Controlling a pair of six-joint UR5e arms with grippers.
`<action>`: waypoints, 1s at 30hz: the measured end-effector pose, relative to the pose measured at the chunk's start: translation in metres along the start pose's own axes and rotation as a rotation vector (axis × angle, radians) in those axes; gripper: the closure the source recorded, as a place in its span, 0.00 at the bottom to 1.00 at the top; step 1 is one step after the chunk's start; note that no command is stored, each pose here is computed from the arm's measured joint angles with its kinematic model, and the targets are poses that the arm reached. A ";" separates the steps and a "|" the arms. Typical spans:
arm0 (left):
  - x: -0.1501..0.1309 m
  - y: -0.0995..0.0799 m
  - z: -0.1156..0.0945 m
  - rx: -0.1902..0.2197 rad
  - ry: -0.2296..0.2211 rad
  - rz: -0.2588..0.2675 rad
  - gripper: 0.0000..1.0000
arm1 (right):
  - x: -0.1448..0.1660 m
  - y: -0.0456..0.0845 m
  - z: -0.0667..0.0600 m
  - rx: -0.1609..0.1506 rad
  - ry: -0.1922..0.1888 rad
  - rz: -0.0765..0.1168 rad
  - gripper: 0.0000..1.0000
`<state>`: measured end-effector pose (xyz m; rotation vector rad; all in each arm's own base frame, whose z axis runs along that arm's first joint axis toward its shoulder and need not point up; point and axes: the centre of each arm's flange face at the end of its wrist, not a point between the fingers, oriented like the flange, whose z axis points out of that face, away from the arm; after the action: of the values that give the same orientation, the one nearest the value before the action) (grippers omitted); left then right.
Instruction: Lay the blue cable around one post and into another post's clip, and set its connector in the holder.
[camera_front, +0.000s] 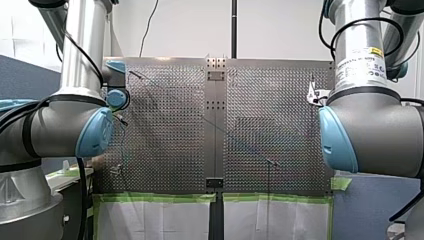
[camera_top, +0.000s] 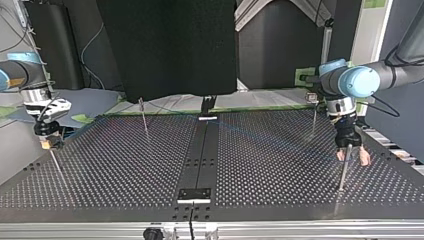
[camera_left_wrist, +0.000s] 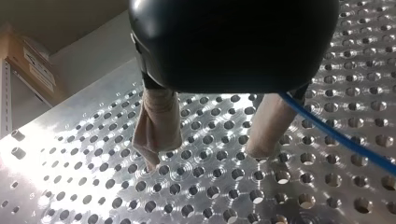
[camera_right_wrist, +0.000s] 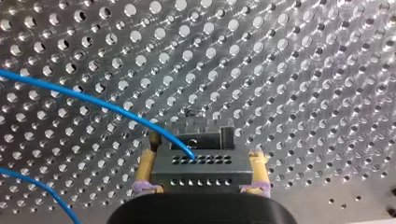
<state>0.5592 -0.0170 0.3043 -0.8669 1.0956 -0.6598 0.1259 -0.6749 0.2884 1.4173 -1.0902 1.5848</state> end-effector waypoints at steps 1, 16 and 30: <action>0.000 0.000 0.000 0.000 0.000 0.000 0.00 | 0.000 0.000 0.000 -0.001 0.000 0.001 1.00; 0.000 0.000 0.000 0.000 0.001 0.000 0.00 | -0.004 -0.003 0.002 0.004 -0.003 0.002 1.00; 0.000 0.000 0.000 -0.001 0.001 0.000 0.00 | -0.005 -0.005 0.002 0.012 -0.005 -0.001 1.00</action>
<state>0.5590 -0.0173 0.3040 -0.8672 1.0966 -0.6599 0.1324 -0.6750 0.2838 1.4296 -1.0846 1.5904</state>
